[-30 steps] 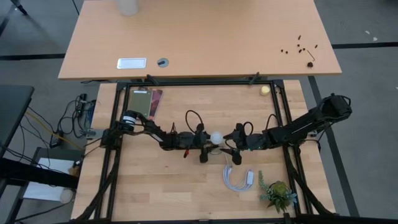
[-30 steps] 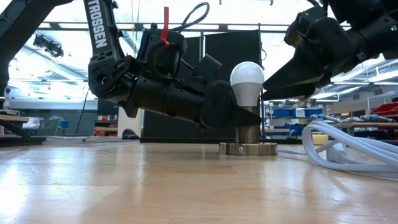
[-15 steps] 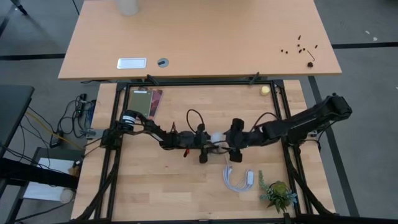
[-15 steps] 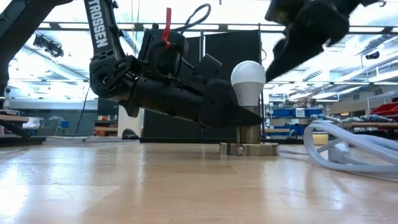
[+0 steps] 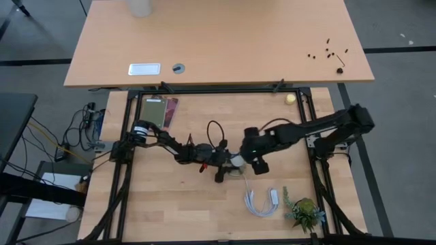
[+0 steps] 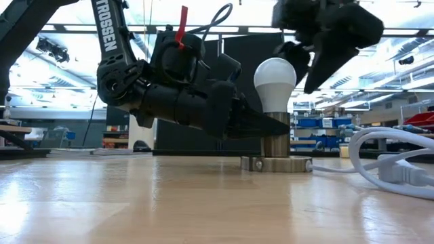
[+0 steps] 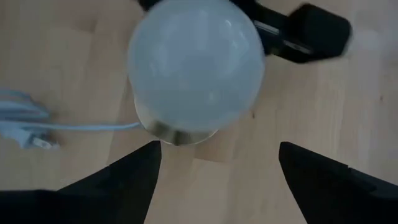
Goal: Screw lightbulb
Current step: Insert the white lightbulb into the desk lamp, then remove the white lightbulb from the desk lamp
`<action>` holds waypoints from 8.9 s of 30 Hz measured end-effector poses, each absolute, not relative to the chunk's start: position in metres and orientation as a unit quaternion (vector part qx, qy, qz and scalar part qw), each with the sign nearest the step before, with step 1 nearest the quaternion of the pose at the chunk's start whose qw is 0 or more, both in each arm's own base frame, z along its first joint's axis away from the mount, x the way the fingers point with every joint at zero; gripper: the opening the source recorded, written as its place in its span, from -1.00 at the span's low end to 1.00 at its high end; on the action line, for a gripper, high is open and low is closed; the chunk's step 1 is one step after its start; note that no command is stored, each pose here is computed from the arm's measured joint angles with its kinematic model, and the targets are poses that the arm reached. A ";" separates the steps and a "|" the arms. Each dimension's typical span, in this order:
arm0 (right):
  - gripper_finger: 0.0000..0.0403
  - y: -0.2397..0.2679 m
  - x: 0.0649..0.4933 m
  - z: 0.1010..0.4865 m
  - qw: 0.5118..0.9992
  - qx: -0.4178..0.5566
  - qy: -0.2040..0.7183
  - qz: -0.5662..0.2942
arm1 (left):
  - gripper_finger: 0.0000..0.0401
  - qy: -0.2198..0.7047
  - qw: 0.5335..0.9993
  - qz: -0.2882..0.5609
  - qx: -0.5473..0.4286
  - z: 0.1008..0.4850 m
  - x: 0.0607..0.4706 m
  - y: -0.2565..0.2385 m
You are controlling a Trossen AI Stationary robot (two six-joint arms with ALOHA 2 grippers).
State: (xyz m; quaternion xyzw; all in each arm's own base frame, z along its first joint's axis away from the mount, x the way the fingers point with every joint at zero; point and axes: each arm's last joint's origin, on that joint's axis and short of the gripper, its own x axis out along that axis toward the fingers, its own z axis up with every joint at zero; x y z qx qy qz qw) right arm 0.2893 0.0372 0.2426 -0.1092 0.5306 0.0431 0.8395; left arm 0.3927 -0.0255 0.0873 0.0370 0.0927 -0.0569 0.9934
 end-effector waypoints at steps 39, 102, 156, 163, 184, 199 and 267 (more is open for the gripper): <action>0.54 0.063 0.353 0.237 0.756 -0.318 0.521 0.236 | -0.05 0.103 0.988 -0.114 -0.004 0.085 0.392 -0.016; 0.40 0.049 0.348 0.235 0.731 0.340 0.464 -0.367 | -0.03 0.082 0.994 0.035 -0.062 0.088 0.394 -0.009; 0.86 0.033 0.322 0.281 0.748 -0.361 0.522 0.194 | -0.04 0.107 0.993 -0.052 0.022 0.085 0.393 -0.012; 0.86 0.034 0.335 0.257 0.708 -0.386 0.522 0.277 | -0.04 0.112 0.990 -0.079 0.019 0.084 0.393 -0.014; 0.55 0.043 0.355 0.237 0.710 -0.397 0.470 0.342 | -0.04 0.107 0.991 -0.075 0.016 0.084 0.393 -0.013; 0.39 0.042 0.356 0.237 0.776 -0.254 0.530 0.229 | -0.04 0.110 0.993 -0.048 0.014 0.084 0.393 -0.013; 0.63 0.090 0.304 0.262 0.861 0.011 0.465 -0.205 | 0.09 0.121 0.989 0.070 0.041 0.081 0.391 -0.019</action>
